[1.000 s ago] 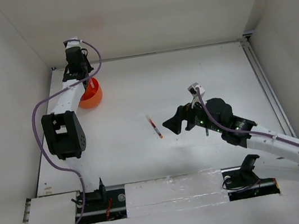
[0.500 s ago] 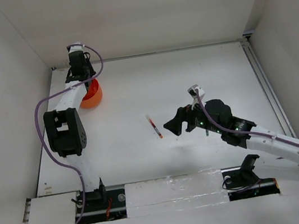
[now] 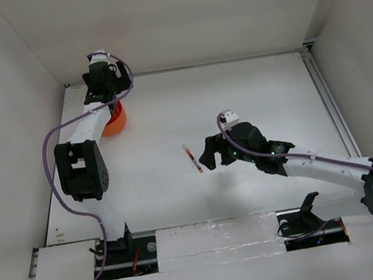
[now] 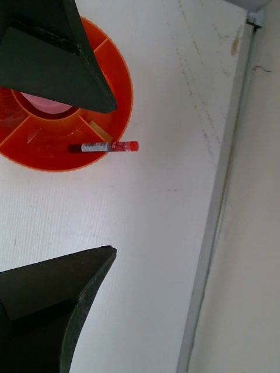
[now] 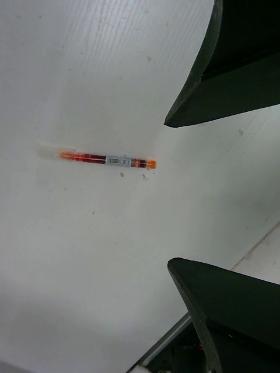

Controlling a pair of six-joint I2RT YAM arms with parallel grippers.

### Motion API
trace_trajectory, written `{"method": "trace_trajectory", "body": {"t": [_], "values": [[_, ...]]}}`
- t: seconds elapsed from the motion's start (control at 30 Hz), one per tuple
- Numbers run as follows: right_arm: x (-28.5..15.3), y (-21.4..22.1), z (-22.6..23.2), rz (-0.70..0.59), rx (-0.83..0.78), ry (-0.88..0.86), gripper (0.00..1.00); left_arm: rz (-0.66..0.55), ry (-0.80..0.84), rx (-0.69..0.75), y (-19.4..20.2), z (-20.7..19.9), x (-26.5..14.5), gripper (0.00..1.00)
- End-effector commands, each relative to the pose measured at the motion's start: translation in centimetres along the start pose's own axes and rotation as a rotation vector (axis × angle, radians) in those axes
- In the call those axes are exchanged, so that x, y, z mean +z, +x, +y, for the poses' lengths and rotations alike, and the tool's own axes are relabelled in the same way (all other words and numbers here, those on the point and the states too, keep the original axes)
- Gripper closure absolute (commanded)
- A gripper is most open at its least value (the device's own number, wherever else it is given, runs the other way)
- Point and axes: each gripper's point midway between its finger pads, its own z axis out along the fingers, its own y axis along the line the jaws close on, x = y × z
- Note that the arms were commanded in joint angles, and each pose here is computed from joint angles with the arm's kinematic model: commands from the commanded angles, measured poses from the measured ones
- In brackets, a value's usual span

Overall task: Sort the stationery into containers
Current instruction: Place the stationery into the container, then grab a piece of stationery with the right arm

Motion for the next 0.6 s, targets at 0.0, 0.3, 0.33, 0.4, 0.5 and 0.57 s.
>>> {"method": "trace_trajectory", "body": {"t": [0.0, 0.3, 0.33, 0.4, 0.5, 0.57], "values": [[1.2, -0.4, 0.1, 0.018, -0.05, 0.055, 0.0, -0.213, 0.066, -0.043, -9.4, -1.8, -5.6, 0.04], [4.6, -0.8, 1.7, 0.031, -0.064, 0.053, 0.0, -0.312, 0.185, -0.088, -16.7, -4.0, -11.6, 0.0], [5.3, -0.2, 1.0, 0.061, -0.08, 0.085, 0.02, -0.28, 0.18, -0.094, -16.5, -3.9, -12.0, 0.0], [5.7, 0.4, -0.2, 0.102, -0.109, 0.168, 0.04, -0.305, 0.203, -0.136, -19.1, -4.4, -14.1, 0.0], [6.9, 0.8, -1.2, 0.149, -0.157, 0.255, 0.12, -0.281, 0.205, -0.181, -20.3, -4.4, -16.5, 0.0], [8.0, 1.4, -1.0, 0.177, -0.192, 0.285, 0.22, -0.247, 0.207, -0.246, -20.0, -4.3, -18.3, 0.0]]}}
